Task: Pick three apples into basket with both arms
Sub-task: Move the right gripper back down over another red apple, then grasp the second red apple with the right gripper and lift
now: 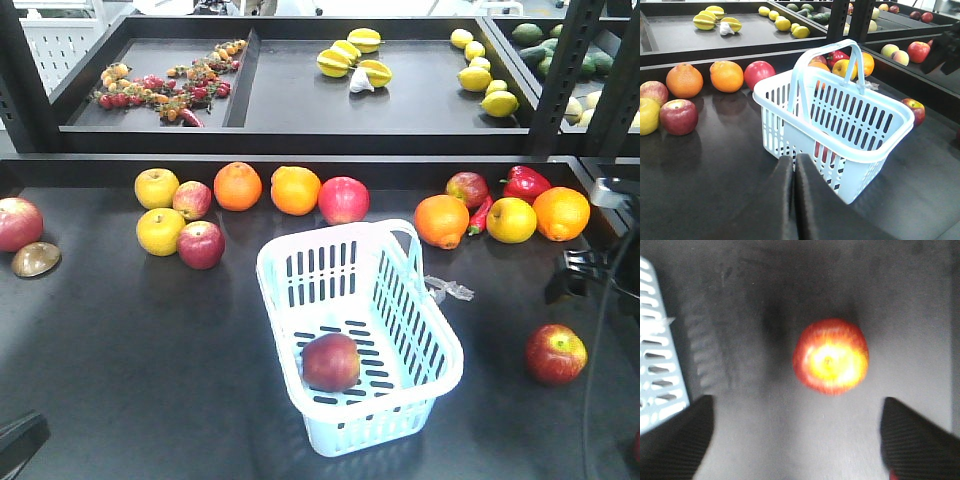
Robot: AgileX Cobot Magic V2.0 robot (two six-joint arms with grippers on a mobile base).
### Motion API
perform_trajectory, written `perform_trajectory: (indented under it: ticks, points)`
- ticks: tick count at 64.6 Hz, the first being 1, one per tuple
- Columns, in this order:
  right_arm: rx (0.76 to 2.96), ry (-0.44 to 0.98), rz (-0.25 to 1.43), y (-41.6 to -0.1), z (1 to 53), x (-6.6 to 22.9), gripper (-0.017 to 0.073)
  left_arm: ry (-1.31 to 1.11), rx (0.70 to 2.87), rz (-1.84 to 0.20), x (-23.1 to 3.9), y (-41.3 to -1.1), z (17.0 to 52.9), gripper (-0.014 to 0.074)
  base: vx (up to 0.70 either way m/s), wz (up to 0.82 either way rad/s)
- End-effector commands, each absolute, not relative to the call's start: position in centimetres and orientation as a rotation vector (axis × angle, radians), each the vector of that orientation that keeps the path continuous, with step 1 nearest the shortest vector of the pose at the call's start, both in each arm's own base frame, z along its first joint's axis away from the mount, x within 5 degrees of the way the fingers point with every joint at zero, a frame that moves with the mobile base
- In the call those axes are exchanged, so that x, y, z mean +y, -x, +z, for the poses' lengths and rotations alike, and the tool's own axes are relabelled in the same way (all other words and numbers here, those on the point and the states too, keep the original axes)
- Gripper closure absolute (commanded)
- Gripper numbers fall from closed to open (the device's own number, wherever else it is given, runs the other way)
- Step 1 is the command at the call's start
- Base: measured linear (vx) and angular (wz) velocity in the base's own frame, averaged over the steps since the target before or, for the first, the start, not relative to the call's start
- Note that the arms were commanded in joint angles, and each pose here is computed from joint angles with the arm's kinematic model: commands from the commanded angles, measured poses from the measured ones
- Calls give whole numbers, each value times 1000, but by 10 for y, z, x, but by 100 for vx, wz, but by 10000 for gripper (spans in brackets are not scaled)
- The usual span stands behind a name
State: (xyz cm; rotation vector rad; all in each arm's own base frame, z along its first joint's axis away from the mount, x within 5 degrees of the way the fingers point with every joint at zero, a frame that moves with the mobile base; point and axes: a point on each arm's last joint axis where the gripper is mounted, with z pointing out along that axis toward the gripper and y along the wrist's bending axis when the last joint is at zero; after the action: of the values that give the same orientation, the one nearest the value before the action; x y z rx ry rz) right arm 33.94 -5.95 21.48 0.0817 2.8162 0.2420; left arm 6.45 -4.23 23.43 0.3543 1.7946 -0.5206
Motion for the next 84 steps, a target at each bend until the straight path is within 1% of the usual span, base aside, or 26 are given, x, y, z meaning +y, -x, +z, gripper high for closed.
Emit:
perform_trajectory:
  ticks: [1, 7, 13, 22, 41, 56, 63, 71, 84]
  points:
    - [2787, -85, 251, -356, 228, -59, -160, -300, 1731, -530, -41, -67, 247, 601, 0, 0]
    - [2831, -62, 243, -371, 218, -56, -148, -300, 1730, -530, -41, -67, 247, 601, 0, 0]
    - [2900, -67, 183, -382, 203, -57, -136, -300, 1730, -530, -41, -67, 247, 601, 0, 0]
    - [2993, -122, 115, -387, 180, -63, -119, -300, 1730, -530, -41, -67, 247, 601, 0, 0]
    - [3074, -134, 126, -392, 142, -65, -108, -300, 1730, -530, -41, -67, 247, 601, 0, 0]
    - [3071, -142, 120, -397, 122, -66, -100, -300, 1730, -530, -41, -67, 247, 601, 0, 0]
    - [3068, -140, 118, -398, 120, -66, -76, -300, 1730, -530, -41, -67, 247, 601, 0, 0]
    - [3067, -129, 117, -398, 120, -66, 11, -300, 1730, -530, -41, -67, 247, 601, 0, 0]
    - [3072, -85, 146, -396, 127, -64, 253, -300, 1730, -530, -41, -67, 247, 601, 0, 0]
